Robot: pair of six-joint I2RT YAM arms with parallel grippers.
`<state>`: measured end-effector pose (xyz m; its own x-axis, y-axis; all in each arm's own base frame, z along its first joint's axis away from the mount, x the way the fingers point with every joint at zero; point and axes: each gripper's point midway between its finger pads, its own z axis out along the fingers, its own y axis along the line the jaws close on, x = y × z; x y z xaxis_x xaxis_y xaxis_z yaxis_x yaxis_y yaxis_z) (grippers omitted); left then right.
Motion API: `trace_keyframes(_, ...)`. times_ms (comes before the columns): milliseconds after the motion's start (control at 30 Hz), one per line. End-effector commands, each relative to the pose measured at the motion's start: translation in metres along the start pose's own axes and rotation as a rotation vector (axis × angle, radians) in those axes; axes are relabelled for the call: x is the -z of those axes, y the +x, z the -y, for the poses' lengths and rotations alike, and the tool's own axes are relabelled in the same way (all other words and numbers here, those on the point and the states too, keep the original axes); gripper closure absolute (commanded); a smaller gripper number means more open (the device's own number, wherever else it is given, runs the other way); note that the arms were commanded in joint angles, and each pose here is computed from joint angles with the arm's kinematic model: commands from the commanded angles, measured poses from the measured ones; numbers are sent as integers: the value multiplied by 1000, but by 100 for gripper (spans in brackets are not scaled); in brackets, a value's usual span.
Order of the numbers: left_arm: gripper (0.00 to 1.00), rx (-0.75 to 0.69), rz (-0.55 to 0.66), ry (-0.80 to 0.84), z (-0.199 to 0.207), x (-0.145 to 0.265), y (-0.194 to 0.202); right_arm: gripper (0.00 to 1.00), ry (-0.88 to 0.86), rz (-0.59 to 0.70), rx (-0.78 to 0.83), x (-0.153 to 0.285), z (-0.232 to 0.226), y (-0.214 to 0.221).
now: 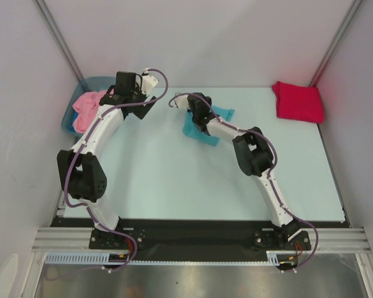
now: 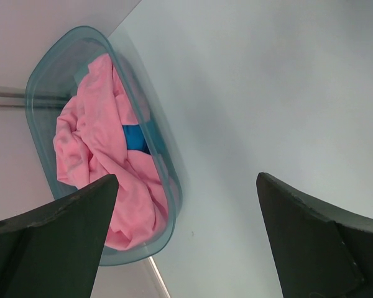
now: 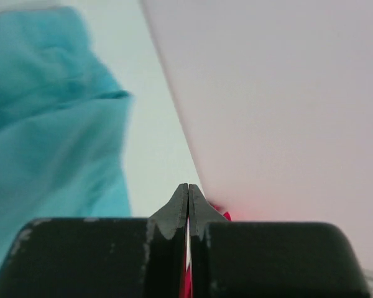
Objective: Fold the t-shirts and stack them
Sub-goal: Fold the tshirt
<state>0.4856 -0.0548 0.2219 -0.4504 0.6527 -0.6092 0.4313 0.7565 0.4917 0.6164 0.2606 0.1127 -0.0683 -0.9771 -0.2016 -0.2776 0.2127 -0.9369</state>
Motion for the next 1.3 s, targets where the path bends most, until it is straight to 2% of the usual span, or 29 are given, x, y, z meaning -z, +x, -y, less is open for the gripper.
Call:
trace_keyframes(0,0,-38,81,32,4,4,-21,97,76,-16,-237,36,103,4)
trace_keyframes(67,0,-93,103,119,25,-2,-27,83,33,-68,-269,40,105,21)
trace_keyframes(100,2,-120,111,161,37,-4,-29,51,46,-108,-300,40,118,39)
trace_keyframes(133,5,-183,101,216,52,-9,-26,35,41,-139,-346,41,118,50)
trace_keyframes(167,7,-234,133,287,75,-9,-35,26,19,-175,-348,43,115,65)
trace_keyframes(200,9,-277,140,328,89,-10,-36,19,39,-184,-374,54,133,76)
trace_keyframes(267,14,-407,154,455,134,-16,-37,17,1,-259,-362,62,119,118)
trace_keyframes(300,33,-441,159,489,148,-20,-37,16,17,-263,-380,75,134,129)
trace_keyframes(367,59,-504,171,563,181,-31,-42,13,-7,-353,-372,84,128,175)
trace_keyframes(400,79,-512,178,589,192,-35,-45,6,-20,-384,-383,88,131,190)
trace_keyframes(433,100,-521,172,609,201,-38,-47,5,-27,-403,-402,92,137,201)
trace_keyframes(467,100,-539,169,639,215,-42,-49,5,-35,-460,-439,98,145,228)
trace_keyframes(533,100,-525,184,640,226,-56,-65,5,-26,-484,-495,100,160,248)
trace_keyframes(567,99,-511,217,594,221,-58,-88,5,-8,-514,-530,104,178,269)
trace_keyframes(600,100,-493,196,587,227,-71,-87,5,-1,-521,-558,104,183,277)
trace_keyframes(633,100,-432,189,499,215,-81,-99,5,9,-537,-573,105,189,288)
trace_keyframes(700,100,-402,209,411,208,-89,-117,5,0,-557,-604,107,198,309)
trace_keyframes(733,100,-424,228,313,197,-97,-128,5,4,-567,-612,108,200,315)
trace_keyframes(800,100,-518,202,213,201,-109,-116,5,-11,-573,-628,108,200,326)
trace_keyframes(833,100,-591,265,53,182,-111,-137,5,-16,-575,-630,108,198,326)
trace_keyframes(867,99,-658,240,26,193,-121,-117,5,-25,-570,-632,107,196,325)
trace_keyframes(900,100,-702,255,-16,191,-125,-117,5,-18,-594,-645,110,197,340)
trace_keyframes(933,100,-751,324,-116,183,-129,-134,5,-10,-597,-656,110,198,342)
trace_keyframes(1000,100,-813,318,-211,181,-140,-117,5,-6,-609,-671,108,196,345)
trace_keyframes(1033,100,-814,423,-354,167,-127,-141,5,-5,-616,-687,109,195,346)
trace_keyframes(1067,100,-852,443,-364,177,-132,-127,5,-4,-624,-691,109,194,347)
trace_keyframes(1100,100,-876,485,-421,175,-127,-133,5,-4,-624,-698,110,194,347)
trace_keyframes(1133,100,-841,553,-507,166,-115,-146,5,-18,-628,-695,111,190,348)
trace_keyframes(1267,100,-824,600,-591,169,-120,-155,5,-20,-633,-679,112,193,352)
